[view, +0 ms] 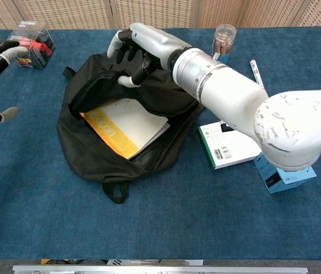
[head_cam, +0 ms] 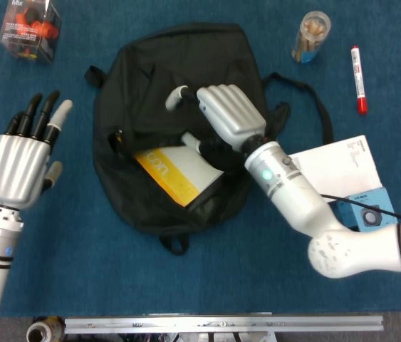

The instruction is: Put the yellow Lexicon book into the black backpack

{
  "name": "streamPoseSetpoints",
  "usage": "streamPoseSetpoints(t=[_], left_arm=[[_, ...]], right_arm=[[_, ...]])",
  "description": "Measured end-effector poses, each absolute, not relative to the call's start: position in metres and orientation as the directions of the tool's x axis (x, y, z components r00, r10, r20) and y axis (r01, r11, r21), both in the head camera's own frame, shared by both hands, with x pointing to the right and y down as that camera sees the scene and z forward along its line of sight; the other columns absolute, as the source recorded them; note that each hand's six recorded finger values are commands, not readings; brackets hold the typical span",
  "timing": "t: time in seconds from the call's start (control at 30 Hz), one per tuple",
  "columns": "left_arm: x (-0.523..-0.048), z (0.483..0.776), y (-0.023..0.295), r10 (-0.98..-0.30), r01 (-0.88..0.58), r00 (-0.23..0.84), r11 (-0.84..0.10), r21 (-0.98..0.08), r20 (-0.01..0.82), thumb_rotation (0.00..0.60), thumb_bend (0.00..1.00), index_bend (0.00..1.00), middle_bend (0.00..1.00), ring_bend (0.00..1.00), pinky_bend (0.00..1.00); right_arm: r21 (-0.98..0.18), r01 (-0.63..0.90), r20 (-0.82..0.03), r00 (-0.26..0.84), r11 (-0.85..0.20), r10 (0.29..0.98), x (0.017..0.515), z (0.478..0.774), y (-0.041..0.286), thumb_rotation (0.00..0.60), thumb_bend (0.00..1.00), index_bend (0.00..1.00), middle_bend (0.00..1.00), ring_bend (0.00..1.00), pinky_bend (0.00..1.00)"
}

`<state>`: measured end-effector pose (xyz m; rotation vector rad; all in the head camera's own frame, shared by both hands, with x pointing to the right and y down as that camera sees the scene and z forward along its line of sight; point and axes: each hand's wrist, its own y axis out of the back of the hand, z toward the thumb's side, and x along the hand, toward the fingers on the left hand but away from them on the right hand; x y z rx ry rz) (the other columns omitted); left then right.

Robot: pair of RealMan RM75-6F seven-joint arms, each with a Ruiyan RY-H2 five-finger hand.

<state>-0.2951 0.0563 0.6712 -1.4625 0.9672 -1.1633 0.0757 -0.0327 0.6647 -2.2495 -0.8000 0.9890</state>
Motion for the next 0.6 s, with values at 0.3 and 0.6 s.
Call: streamPoseSetpoints(t=[0.3, 0.6], left_arm=[[-0.308, 0.666, 0.054, -0.960, -0.029, 0.205, -0.202, -0.979, 0.192, 0.600, 0.21, 0.06, 0.05, 0.03, 0.23], [-0.322, 0.656, 0.050, -0.960, -0.086, 0.207, -0.210, -0.974, 0.189, 0.600, 0.21, 0.12, 0.09, 0.06, 0.23]], right_arm=[[-0.721, 0.232, -0.439, 0.576, -0.652, 0.690, 0.103, 0.651, -0.031, 0.600, 0.12, 0.01, 0.19, 0.10, 0.23], [-0.849, 0.220, -0.339, 0.471, -0.481, 0.814, 0.178, 0.632, -0.046, 0.600, 0.40, 0.39, 0.47, 0.35, 0.47]])
